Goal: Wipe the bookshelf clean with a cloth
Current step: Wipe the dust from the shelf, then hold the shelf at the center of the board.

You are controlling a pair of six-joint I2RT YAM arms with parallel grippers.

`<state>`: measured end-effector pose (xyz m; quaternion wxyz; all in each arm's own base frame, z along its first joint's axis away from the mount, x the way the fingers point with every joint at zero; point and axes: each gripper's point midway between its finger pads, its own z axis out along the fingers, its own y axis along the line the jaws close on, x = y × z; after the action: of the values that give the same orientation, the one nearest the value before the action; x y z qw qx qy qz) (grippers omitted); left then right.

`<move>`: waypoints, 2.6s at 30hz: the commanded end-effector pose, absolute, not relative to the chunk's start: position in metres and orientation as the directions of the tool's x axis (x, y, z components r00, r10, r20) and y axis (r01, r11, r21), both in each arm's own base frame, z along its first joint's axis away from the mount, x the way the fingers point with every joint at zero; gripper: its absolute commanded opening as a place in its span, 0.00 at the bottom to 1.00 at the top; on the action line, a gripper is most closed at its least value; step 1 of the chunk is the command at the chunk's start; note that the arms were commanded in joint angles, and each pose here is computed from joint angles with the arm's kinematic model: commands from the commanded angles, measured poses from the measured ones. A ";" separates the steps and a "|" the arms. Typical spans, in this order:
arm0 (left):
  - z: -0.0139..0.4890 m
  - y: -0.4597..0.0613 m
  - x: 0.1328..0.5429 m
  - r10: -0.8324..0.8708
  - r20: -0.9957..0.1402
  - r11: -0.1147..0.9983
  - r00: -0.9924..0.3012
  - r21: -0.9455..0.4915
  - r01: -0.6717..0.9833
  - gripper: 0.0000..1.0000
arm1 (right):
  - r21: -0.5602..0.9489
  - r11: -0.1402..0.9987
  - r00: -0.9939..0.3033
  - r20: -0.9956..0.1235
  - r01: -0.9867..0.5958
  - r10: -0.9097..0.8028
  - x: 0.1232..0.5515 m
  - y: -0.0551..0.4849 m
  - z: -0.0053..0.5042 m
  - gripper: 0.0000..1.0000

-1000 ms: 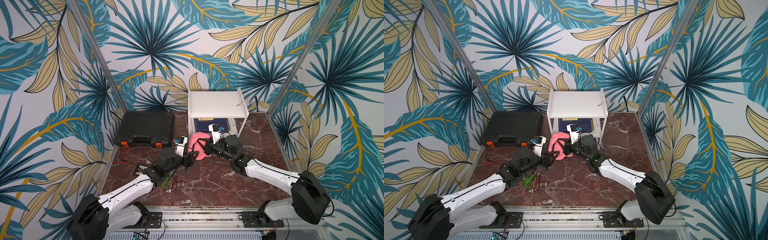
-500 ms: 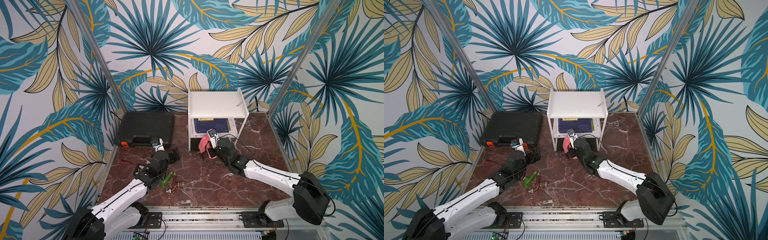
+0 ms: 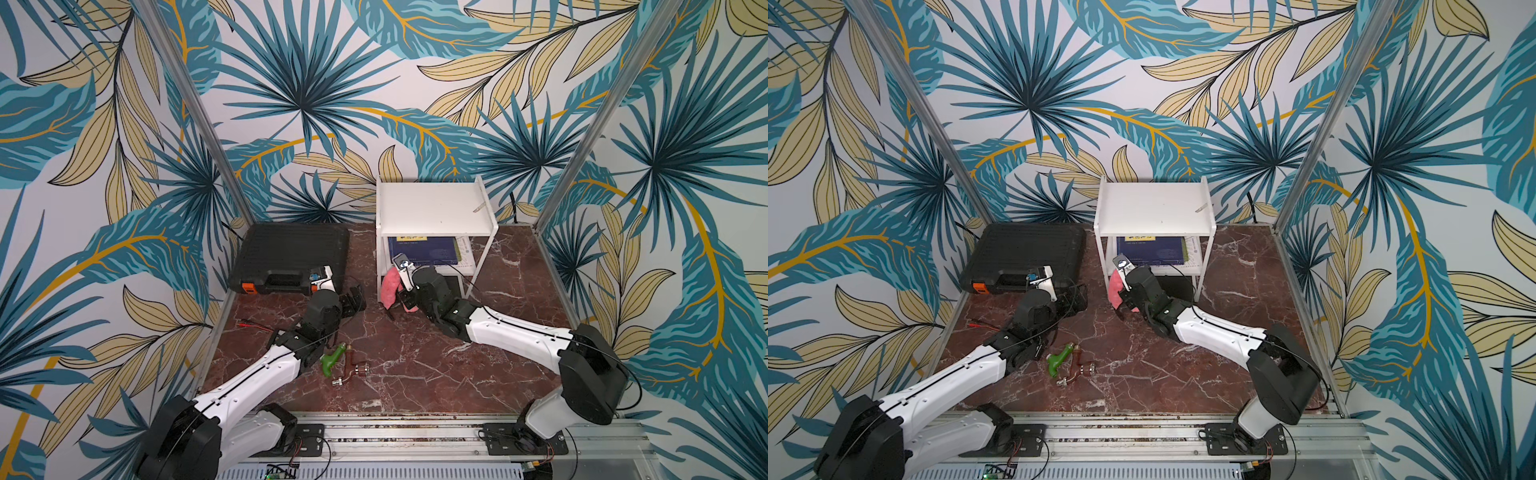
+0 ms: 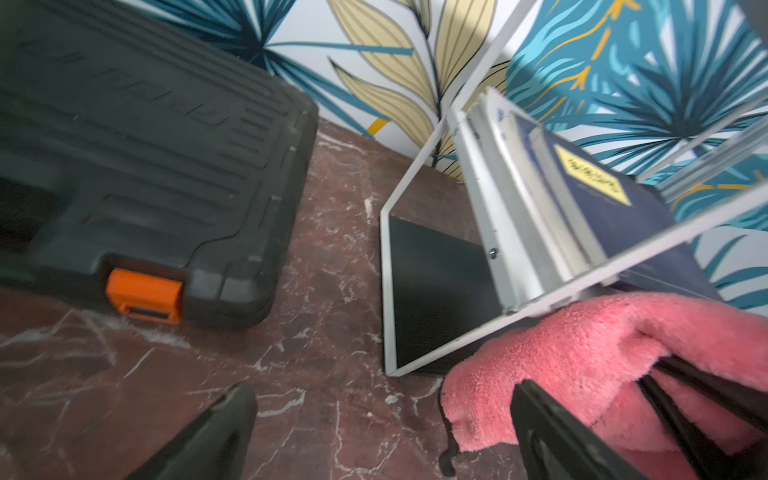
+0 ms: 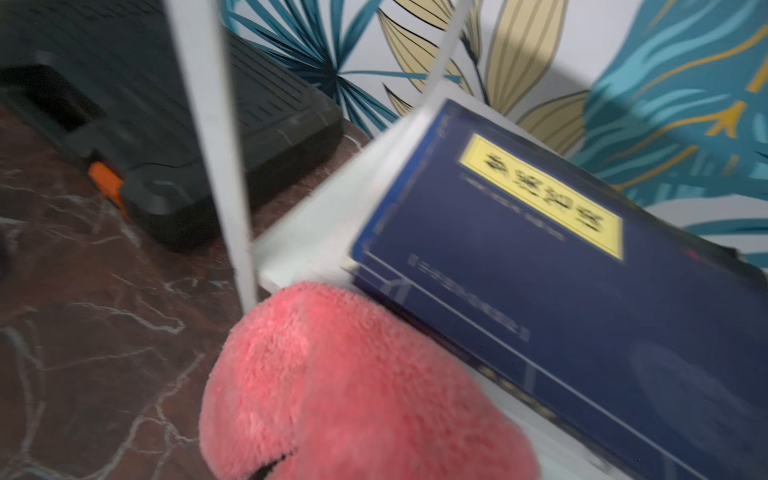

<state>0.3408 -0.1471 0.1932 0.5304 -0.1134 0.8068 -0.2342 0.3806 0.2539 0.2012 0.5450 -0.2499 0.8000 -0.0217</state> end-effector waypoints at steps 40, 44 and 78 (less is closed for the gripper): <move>0.303 -0.211 0.393 -0.099 -0.967 0.886 -0.233 -0.192 0.421 0.78 | 0.568 0.821 -0.264 -0.783 0.064 0.563 0.370 0.020 0.219 0.00; 0.308 -0.222 0.394 -0.066 -0.972 0.864 -0.225 -0.169 0.475 0.72 | 0.634 0.765 -0.335 -0.750 -0.117 0.570 0.399 0.041 0.256 0.00; 0.326 -0.237 0.407 0.019 -0.982 0.846 -0.189 -0.085 0.526 0.31 | 0.493 0.864 -0.436 -0.803 -0.101 0.407 0.595 0.038 0.268 0.00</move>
<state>0.4040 -0.2344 0.3234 0.6141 0.1762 0.7409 -0.2071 0.5922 0.0419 0.3230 0.5725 0.0778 0.7679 0.2767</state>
